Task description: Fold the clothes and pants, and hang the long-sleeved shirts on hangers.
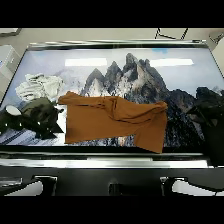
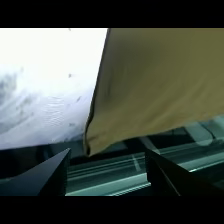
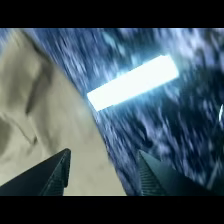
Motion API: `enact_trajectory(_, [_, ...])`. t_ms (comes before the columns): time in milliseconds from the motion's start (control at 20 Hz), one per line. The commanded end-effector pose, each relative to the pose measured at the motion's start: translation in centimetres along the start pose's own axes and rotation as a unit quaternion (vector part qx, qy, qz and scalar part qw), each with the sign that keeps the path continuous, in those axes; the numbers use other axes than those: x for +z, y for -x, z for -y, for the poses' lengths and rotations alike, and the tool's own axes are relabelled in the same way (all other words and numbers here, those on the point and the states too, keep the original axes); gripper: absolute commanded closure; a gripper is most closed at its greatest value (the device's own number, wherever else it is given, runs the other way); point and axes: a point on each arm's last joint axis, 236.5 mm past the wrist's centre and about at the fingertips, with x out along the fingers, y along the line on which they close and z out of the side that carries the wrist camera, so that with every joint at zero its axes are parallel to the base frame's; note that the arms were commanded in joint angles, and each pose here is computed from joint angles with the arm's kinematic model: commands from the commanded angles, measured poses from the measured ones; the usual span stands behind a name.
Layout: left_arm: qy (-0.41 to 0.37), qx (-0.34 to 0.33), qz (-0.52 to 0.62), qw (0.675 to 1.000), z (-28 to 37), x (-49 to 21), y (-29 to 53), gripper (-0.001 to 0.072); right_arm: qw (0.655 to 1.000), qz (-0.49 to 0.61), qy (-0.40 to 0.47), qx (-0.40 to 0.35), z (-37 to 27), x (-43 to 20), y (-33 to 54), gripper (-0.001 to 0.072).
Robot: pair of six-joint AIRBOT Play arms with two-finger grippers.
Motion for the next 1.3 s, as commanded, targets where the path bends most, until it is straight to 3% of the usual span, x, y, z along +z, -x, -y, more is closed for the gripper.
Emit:
enact_trajectory(0, [0.016, -0.005, -0.019, 1.000, -1.6, -2.9, -3.1, 0.0232, 0.999, -0.045, 0.002, -0.005, 0.7, -2.1, 0.3, 0.0217])
enact_trajectory(50, [0.022, -0.010, -0.011, 1.000, -1.6, -2.7, -3.4, 0.0280, 0.999, -0.045, 0.002, -0.004, 0.7, -2.1, 0.3, 0.0218])
enact_trajectory(400, [0.025, -0.019, 0.040, 0.999, 0.0, -0.2, -5.0, 0.0287, 0.999, -0.044, 0.009, -0.004, 0.7, -2.1, 0.3, 0.0218])
enact_trajectory(450, [0.027, -0.016, 0.037, 0.999, 0.1, -0.2, -5.4, 0.0317, 0.999, -0.045, 0.009, -0.004, 0.7, -2.1, 0.3, 0.0218])
enact_trajectory(500, [0.025, -0.014, 0.030, 0.999, 0.3, -0.5, -5.8, 0.0431, 0.999, -0.045, 0.009, -0.004, 0.7, -2.1, 0.2, 0.0218])
enact_trajectory(550, [0.019, -0.012, 0.025, 0.999, 0.5, -0.7, -6.1, 0.0593, 0.999, -0.045, 0.014, -0.004, 0.7, -2.1, 0.2, 0.0217])
enact_trajectory(600, [0.016, -0.012, 0.025, 1.000, 0.6, -0.7, -6.1, 0.0680, 0.999, -0.045, 0.015, -0.006, 0.8, -2.1, 0.2, 0.0217])
enact_trajectory(850, [0.001, -0.016, 0.049, 0.999, 1.5, 0.0, -4.7, 0.0681, 0.995, -0.086, 0.049, 0.001, 0.6, -4.0, -5.1, 0.0166])
enact_trajectory(1100, [-0.014, -0.022, 0.071, 0.997, 2.7, -0.1, -3.2, 0.0680, 0.991, -0.089, 0.058, 0.077, -3.3, -3.5, -10.6, 0.0213])
enact_trajectory(1250, [-0.019, -0.032, 0.086, 0.996, 3.5, 0.0, -2.4, 0.0680, 0.991, -0.083, 0.083, 0.066, -4.8, -3.4, -13.3, 0.0219])
